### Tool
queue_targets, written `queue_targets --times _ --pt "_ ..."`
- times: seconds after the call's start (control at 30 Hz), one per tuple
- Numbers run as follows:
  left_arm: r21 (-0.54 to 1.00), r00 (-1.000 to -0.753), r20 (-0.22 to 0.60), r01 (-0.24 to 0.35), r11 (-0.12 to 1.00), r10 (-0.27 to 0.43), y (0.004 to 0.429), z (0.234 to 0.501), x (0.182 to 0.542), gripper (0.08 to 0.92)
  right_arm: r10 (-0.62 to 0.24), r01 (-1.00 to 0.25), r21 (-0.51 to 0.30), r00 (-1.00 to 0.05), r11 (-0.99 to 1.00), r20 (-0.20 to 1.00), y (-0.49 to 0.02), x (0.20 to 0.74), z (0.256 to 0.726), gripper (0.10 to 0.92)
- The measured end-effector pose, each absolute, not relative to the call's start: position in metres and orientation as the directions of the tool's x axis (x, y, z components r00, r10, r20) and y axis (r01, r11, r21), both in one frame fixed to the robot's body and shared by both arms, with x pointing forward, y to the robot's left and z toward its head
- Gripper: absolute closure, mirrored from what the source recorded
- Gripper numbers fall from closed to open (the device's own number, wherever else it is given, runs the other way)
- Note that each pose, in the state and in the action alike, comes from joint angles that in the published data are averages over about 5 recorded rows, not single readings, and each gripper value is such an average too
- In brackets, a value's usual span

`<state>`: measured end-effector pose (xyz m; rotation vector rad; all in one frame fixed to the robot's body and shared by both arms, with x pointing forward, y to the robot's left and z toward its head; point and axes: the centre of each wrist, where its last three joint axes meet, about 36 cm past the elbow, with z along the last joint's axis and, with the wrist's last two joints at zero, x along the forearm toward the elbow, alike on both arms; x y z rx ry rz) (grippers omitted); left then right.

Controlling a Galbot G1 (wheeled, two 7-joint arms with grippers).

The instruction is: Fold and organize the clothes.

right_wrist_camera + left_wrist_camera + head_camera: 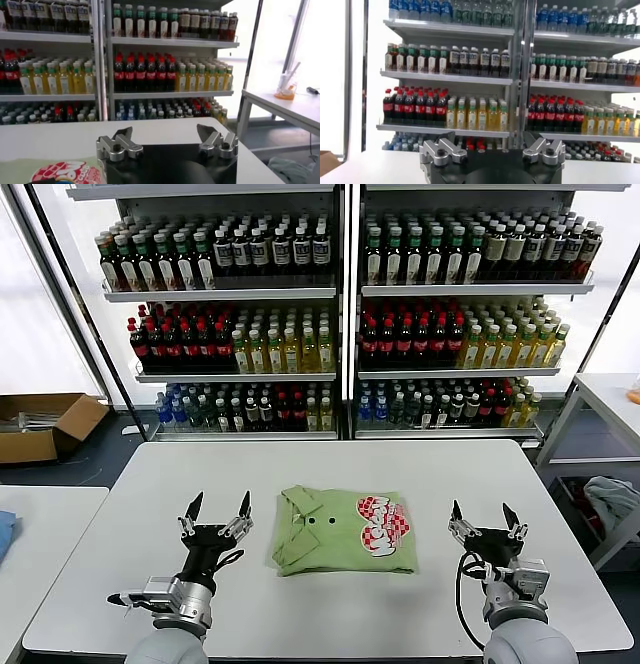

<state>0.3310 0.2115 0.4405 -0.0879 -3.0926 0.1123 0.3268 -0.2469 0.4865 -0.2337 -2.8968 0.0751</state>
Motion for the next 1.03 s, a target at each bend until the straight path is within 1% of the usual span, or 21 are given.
queue_targets --times 0.3,0.53,1.03 --pt "-0.073 -0.998 0.03 0.059 0.996 0.061 0.21 0.443 0.328 0.177 0.168 0.155 -0.075 -0.959 0.985 0.229 -0.245 0.321 0.485 0.2" --pt "-0.046 -0.997 0.018 0.078 0.996 0.079 0.209 0.447 0.326 0.177 0.171 0.156 -0.08 -0.959 0.984 0.227 -0.245 0.316 0.487 0.2" --pt "-0.027 -0.995 0.026 0.094 0.995 0.094 0.204 0.447 0.324 0.177 0.176 0.159 -0.091 -0.959 0.983 0.224 -0.247 0.311 0.488 0.2"
